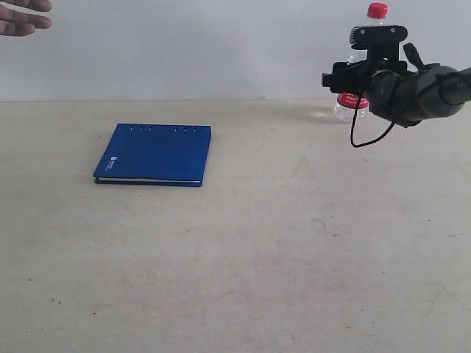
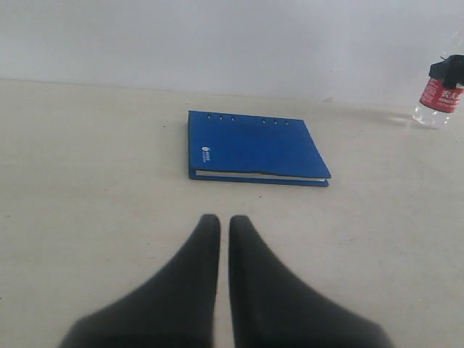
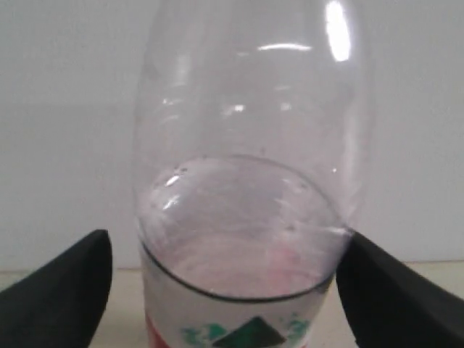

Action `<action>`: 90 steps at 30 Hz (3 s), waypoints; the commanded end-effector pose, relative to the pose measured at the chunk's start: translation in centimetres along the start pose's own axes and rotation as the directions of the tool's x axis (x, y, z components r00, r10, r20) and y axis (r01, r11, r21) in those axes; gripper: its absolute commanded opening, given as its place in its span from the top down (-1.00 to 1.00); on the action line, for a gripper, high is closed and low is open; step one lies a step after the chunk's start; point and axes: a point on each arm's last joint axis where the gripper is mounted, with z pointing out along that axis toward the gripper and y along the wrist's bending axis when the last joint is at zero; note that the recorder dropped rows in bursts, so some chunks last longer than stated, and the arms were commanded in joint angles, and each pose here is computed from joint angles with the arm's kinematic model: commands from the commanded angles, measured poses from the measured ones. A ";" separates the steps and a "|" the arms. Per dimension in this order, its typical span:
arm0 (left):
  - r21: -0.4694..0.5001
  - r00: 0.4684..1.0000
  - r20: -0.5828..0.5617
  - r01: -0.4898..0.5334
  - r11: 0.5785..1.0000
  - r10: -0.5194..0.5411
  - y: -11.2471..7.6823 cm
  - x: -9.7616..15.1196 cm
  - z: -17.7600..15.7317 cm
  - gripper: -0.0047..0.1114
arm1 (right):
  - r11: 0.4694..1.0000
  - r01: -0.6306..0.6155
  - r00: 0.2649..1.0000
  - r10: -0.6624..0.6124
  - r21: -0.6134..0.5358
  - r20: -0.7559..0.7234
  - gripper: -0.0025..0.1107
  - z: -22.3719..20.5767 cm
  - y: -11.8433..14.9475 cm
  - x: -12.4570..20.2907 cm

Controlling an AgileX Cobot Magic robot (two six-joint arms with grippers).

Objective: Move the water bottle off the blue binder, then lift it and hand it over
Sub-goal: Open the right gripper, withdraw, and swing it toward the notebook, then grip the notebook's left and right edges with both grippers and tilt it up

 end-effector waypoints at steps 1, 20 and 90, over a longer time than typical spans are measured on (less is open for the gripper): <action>0.004 1.000 0.014 0.007 1.000 -0.007 0.0 -0.1 0.0 0.84 | 0.992 0.081 0.994 -0.087 -0.095 -0.063 -0.37 -1.9 0.5 -3.9; 0.004 1.000 0.014 0.007 1.000 -0.007 0.0 -0.1 0.0 0.84 | 0.822 -0.074 0.801 -0.288 -0.565 -0.525 -0.37 -16.9 2.3 -14.0; 0.055 0.758 -0.647 0.155 0.986 -0.083 -1.6 -4.7 23.2 0.57 | 0.611 -0.582 0.484 -0.271 -0.537 -0.832 0.02 -16.7 14.6 1.4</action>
